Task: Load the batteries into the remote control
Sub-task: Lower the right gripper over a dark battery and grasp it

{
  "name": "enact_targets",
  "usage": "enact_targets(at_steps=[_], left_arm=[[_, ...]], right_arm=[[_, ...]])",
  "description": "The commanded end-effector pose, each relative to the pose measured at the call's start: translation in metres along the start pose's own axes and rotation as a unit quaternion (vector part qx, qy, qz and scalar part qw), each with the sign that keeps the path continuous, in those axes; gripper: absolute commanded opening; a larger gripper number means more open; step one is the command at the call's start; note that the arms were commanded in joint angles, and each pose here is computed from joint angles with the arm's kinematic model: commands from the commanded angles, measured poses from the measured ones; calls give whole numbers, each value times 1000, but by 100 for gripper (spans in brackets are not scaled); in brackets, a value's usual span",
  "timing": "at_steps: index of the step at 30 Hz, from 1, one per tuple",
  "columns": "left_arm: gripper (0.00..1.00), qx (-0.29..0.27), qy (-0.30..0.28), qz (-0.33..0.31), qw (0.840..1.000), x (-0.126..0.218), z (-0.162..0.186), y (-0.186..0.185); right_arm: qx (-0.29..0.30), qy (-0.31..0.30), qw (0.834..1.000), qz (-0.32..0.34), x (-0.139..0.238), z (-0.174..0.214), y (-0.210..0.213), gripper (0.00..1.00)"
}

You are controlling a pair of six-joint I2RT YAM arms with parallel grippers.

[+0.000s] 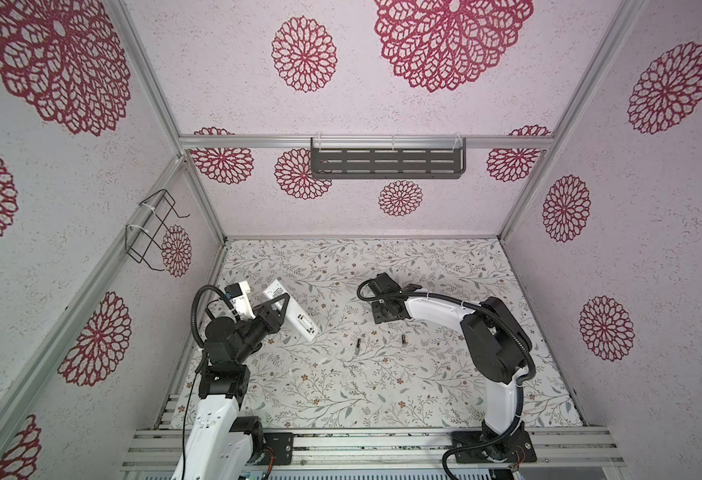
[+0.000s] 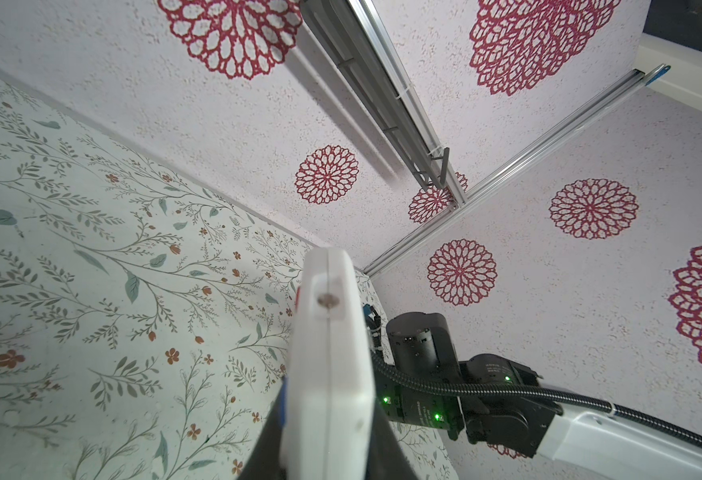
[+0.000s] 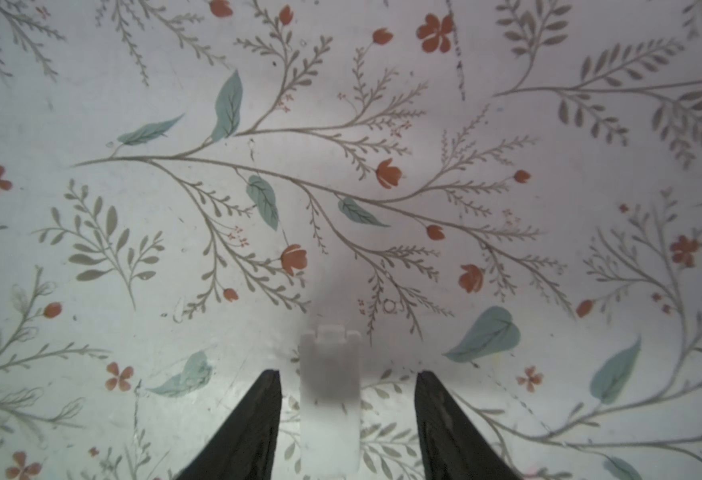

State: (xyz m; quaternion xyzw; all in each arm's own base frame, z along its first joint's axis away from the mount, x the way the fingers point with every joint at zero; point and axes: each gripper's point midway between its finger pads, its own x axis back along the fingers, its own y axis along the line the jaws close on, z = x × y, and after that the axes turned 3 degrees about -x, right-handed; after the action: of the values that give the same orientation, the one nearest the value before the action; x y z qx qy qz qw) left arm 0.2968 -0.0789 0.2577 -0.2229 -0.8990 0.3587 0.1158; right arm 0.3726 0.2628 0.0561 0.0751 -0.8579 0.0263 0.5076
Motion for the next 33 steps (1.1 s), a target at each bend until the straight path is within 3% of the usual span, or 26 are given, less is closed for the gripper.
enact_targets(at_steps=[1, 13, 22, 33], left_arm=[[12, -12, -18, 18, 1000, 2, -8, -10], [12, -11, -13, 23, 1000, 1, -8, -11], [12, -15, -22, 22, 999, 2, -11, -12], [12, -19, -22, 24, 999, 2, -13, -14]], right_arm=[[-14, -36, 999, 7, 35, -12, -14, 56], [-38, -17, 999, 5, 55, 51, -49, 57], [-31, 4, 1000, -3, 48, 68, -50, 57], [-23, 30, 999, -29, 30, 82, -38, 47]])
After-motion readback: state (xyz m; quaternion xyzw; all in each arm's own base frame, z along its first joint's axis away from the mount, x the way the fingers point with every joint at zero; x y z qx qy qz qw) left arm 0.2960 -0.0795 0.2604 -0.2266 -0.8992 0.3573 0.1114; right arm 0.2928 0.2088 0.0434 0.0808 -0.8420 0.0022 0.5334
